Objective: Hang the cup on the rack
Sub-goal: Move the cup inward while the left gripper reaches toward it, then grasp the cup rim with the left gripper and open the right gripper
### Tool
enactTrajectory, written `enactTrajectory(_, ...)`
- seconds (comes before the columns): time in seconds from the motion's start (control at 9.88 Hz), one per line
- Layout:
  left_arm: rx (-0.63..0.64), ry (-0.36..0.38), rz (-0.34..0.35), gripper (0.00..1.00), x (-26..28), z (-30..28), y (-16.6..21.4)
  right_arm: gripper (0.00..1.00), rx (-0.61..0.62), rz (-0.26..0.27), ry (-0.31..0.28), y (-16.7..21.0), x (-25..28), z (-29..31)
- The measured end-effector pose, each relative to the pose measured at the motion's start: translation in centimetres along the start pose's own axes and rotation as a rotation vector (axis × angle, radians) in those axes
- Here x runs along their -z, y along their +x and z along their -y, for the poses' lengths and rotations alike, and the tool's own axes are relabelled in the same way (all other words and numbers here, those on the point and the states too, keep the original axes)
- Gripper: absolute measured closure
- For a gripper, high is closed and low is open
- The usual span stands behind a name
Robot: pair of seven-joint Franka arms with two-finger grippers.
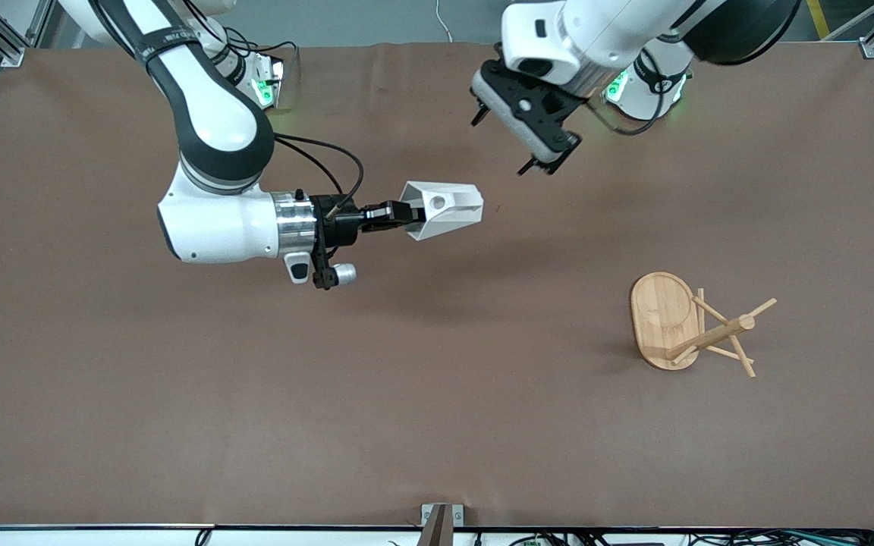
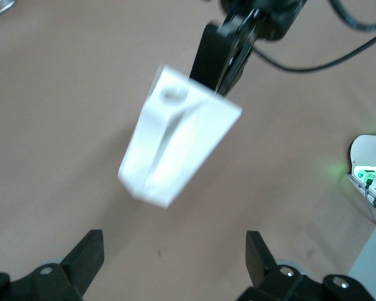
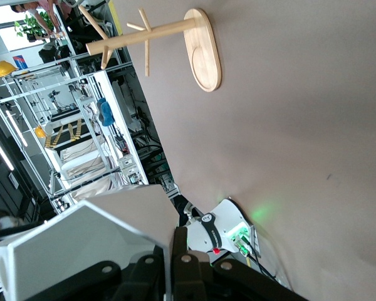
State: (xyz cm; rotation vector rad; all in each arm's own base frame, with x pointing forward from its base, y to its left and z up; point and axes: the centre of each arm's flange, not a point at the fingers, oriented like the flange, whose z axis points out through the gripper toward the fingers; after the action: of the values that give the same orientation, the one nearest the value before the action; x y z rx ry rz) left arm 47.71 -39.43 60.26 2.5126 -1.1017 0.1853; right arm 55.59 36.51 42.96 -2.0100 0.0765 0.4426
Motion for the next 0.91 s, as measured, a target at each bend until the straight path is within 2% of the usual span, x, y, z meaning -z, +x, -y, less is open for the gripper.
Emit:
enactTrajectory(0.3, -0.162, -0.016, -0.016, 0.00, -2.5, 2.0, 1.0, 0.96, -0.012, 0.012, -0.006, -0.2, -0.6, -0.6)
enactTrajectory(0.51, -0.242, -0.027, -0.003, 0.00, -3.6, 2.6, 1.1, 0.96, -0.007, 0.013, -0.005, -0.4, -0.7, -0.3)
enactTrajectory(0.81, -0.279, -0.055, 0.024, 0.00, -6.2, 1.5, 1.4, 0.96, 0.015, 0.028, -0.002, -1.6, -1.5, 1.0)
enactTrajectory(0.91, -0.291, -0.048, 0.009, 0.00, -6.4, 1.3, 1.5, 0.96, 0.009, 0.022, -0.003, -1.5, -1.4, 0.9)
